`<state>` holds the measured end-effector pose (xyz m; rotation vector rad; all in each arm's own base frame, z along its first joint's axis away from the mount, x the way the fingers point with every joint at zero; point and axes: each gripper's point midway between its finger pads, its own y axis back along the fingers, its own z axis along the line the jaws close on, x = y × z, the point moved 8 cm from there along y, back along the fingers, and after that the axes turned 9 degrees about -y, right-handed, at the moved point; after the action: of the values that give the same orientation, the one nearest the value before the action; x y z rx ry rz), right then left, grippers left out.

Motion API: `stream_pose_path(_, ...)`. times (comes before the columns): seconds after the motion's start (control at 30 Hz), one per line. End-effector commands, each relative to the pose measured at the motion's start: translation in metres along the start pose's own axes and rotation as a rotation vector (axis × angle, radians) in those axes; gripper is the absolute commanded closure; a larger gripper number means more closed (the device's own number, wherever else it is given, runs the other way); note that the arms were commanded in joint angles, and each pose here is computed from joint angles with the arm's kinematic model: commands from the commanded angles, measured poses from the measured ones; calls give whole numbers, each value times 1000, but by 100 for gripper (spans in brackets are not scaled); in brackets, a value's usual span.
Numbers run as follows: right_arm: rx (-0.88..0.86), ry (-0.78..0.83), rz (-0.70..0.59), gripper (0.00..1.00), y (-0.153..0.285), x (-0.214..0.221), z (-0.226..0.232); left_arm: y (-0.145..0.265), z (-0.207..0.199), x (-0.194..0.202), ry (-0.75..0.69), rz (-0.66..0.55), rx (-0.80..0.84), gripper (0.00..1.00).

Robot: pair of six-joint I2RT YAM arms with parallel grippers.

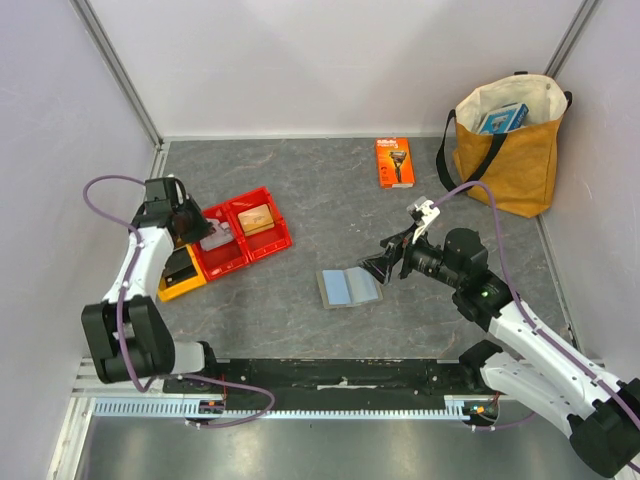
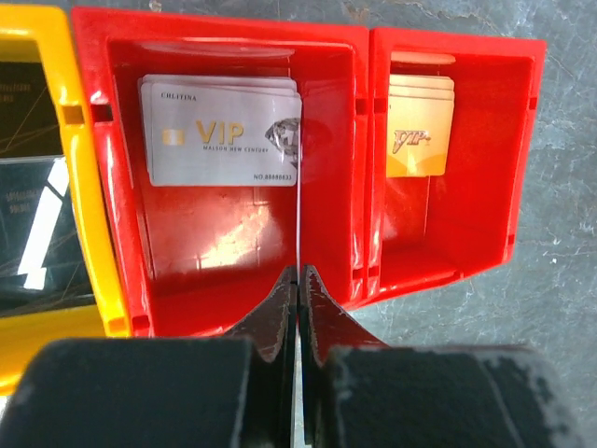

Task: Take the credit cards out of the card holder
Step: Place the credit card in the storage box.

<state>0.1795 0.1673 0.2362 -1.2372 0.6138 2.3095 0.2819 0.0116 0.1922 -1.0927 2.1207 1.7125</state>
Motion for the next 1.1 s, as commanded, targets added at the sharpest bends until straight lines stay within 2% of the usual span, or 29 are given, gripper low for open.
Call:
stream_pose_path(0.0,-27,29,-7,2,2,-2,4,-15,-5,-26,-57,-35,58,98)
stream_pose_path(0.27,-26,30,5,2,0,-2,3,-33,4,-29,-26,-29,61,98)
stream_pose_path(0.47,-27,31,17,2,-1,-1,3,-37,9,-28,-15,-38,84,91)
stream_pose_path(1.07,-26,26,24,2,1,-2,4,-55,12,-18,18,13,107,86)
